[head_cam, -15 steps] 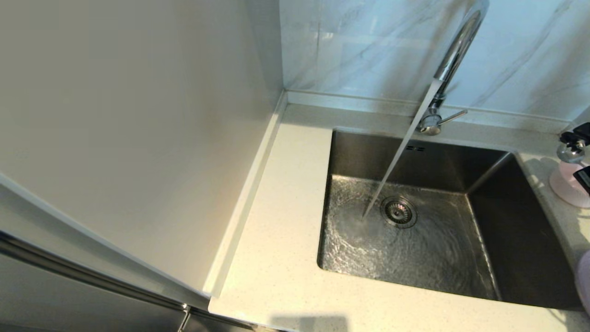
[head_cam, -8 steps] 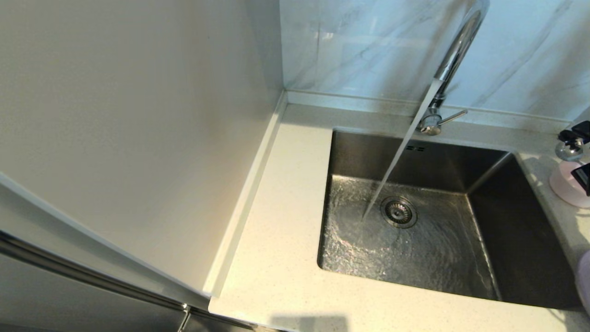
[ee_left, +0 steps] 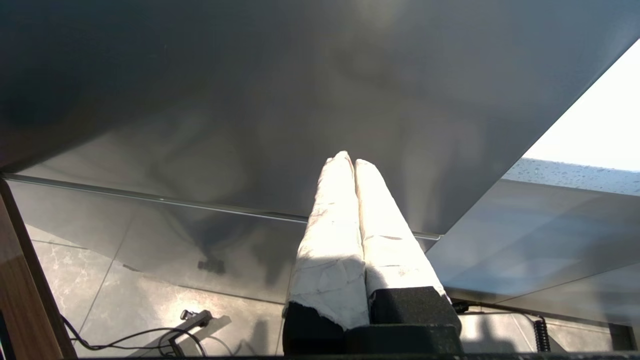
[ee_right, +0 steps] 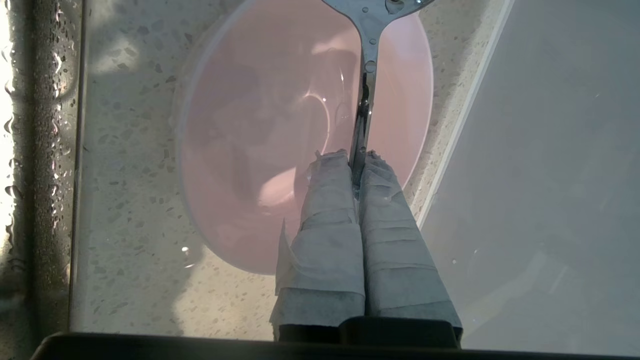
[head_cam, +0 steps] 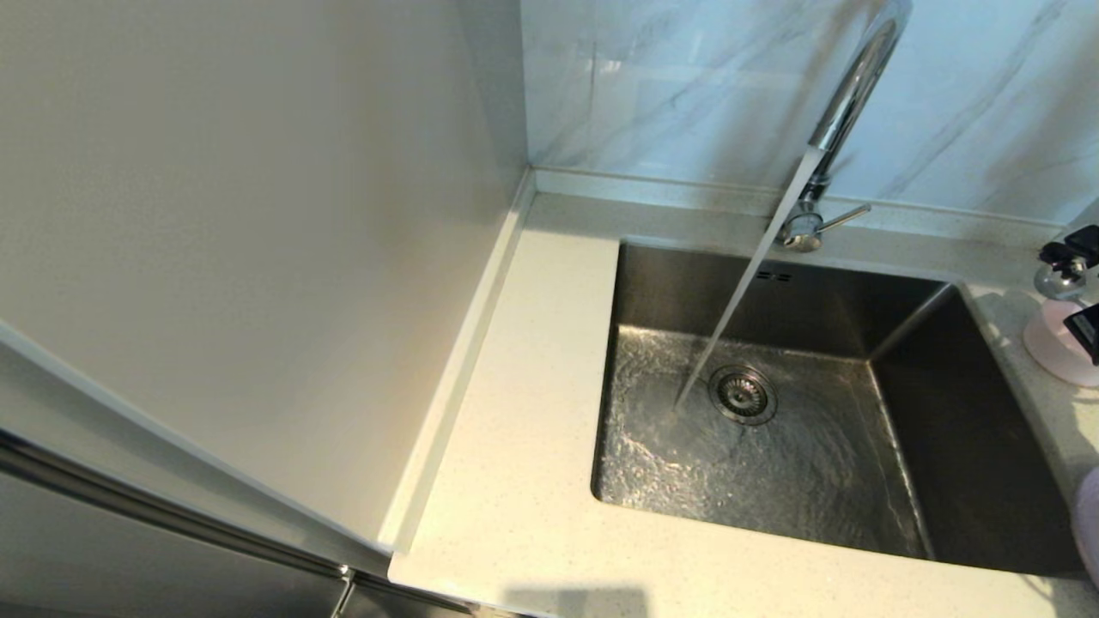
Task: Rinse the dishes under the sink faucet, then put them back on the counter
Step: Place the spoon on the bowl
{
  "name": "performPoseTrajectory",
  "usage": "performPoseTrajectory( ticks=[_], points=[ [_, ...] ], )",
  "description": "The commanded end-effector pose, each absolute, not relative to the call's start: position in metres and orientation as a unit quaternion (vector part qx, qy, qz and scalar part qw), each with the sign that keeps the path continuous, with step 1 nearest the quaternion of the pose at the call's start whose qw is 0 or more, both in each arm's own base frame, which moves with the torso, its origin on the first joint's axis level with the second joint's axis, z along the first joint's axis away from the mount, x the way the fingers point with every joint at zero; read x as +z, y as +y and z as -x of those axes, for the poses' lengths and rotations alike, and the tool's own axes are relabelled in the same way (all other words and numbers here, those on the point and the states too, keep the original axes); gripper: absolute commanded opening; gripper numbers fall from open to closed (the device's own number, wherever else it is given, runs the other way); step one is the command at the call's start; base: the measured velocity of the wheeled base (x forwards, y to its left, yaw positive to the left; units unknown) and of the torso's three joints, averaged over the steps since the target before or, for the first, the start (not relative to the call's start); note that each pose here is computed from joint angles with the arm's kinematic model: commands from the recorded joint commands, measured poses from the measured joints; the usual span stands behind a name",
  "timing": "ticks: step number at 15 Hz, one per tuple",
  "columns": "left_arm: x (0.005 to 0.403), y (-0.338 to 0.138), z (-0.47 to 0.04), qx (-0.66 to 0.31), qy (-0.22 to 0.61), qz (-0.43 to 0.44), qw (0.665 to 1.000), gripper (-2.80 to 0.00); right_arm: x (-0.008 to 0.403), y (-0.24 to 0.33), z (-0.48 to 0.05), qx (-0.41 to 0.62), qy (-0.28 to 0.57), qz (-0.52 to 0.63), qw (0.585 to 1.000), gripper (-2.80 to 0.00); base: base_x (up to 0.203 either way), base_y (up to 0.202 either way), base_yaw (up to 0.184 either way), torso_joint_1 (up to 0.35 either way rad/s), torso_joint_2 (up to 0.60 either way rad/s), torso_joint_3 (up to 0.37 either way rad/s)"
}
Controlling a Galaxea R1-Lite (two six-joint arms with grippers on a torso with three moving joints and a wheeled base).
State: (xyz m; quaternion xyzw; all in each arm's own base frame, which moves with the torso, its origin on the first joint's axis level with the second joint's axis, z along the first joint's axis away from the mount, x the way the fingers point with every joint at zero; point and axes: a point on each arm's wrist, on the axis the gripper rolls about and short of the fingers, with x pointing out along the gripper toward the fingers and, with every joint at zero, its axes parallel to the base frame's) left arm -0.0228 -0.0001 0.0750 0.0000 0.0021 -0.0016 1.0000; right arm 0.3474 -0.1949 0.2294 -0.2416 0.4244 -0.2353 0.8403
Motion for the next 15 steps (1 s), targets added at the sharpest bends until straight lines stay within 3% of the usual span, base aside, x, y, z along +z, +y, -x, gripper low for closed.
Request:
performPoseTrajectory(
  ticks=[1,15],
  points=[
    [0.0750,-0.0001,0.0228,-0.002,0.002,0.000,1.000,-2.80,0.2278,-0.1955,-0.3472,-0.235,0.429,0.243,0.838,-2.80,0.000,0.000,0.000,0.000,0.00,0.000],
    [0.0750,-0.0001,0.0228,-0.002,0.002,0.000,1.000,-2.80,0.2264,-0.1974,-0.3504,-0.237,0.429,0.243,0.837,-2.80,0.000,0.000,0.000,0.000,0.00,0.000]
  ],
)
